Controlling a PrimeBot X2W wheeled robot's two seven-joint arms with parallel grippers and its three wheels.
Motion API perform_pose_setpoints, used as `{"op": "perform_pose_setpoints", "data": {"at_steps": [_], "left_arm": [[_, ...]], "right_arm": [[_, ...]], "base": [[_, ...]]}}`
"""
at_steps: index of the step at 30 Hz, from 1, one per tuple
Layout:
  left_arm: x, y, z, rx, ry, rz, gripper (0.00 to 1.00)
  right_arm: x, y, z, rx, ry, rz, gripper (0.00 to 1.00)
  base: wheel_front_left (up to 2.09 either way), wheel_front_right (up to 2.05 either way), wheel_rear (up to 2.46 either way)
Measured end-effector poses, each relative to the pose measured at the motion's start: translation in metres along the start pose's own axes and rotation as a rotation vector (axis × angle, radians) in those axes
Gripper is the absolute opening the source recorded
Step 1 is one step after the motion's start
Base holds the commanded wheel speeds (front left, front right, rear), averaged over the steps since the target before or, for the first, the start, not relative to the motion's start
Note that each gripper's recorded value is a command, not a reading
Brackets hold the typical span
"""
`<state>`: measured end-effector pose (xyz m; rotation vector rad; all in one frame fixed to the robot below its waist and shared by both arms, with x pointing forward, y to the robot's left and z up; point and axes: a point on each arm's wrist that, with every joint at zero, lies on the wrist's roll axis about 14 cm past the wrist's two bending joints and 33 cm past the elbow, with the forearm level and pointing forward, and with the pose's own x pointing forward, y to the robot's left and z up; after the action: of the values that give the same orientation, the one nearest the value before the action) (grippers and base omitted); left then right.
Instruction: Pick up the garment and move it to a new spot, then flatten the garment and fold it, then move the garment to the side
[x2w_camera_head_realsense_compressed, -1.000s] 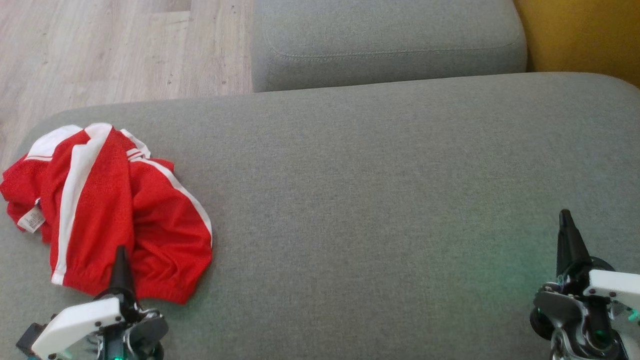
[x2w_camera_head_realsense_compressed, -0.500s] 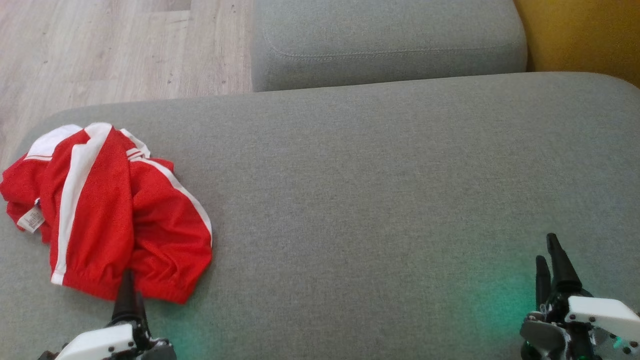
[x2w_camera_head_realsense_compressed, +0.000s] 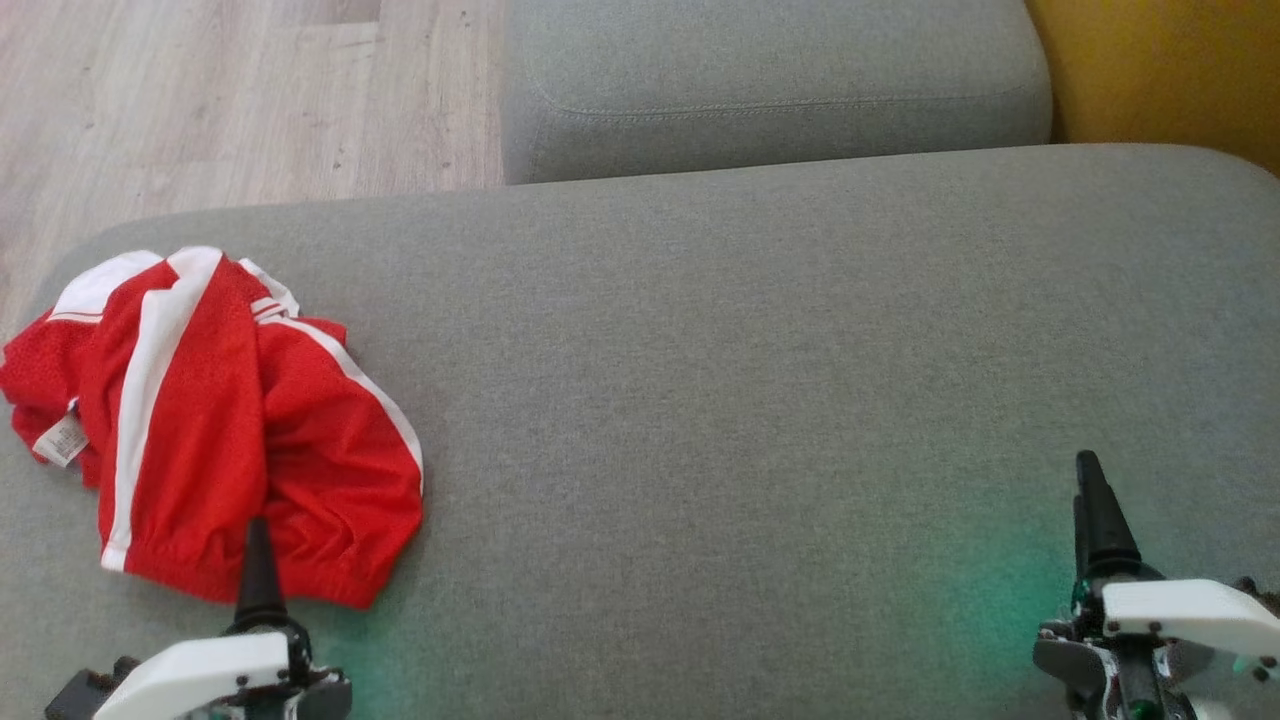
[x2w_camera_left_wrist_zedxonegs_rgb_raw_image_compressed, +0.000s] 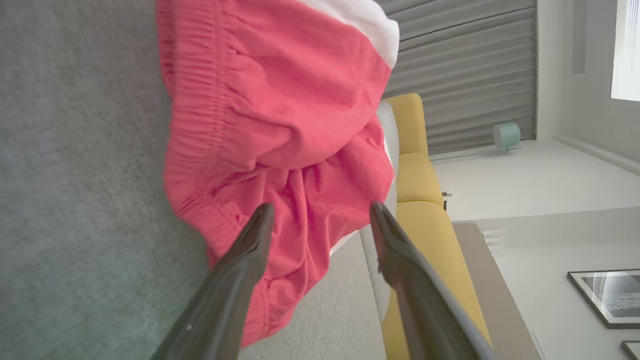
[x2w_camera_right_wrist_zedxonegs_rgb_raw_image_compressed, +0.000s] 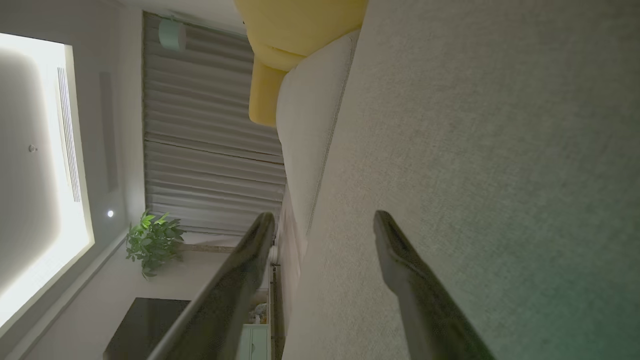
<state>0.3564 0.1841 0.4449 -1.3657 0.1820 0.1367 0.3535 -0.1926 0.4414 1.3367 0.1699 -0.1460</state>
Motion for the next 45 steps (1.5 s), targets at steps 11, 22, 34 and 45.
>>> {"op": "perform_pose_setpoints", "data": {"at_steps": [11, 22, 34, 45], "left_arm": [[0.002, -0.013, -0.005, 0.168, 0.006, -0.024, 1.0], [0.004, -0.021, -0.012, 0.346, 0.004, -0.036, 1.0], [0.004, -0.029, -0.021, 0.535, 0.0, -0.052, 1.0], [0.004, -0.036, -0.02, 0.661, -0.036, -0.056, 1.0]], "right_arm": [[0.001, 0.008, -0.011, -0.177, 0.024, 0.024, 1.0], [0.0, 0.013, -0.015, -0.318, 0.023, 0.044, 1.0], [0.0, 0.022, -0.024, -0.478, 0.035, 0.083, 1.0], [0.0, 0.03, -0.028, -0.603, 0.026, 0.12, 1.0]], "base": [[0.0, 0.0, 0.0], [0.0, 0.0, 0.0], [0.0, 0.0, 0.0], [0.0, 0.0, 0.0]]}}
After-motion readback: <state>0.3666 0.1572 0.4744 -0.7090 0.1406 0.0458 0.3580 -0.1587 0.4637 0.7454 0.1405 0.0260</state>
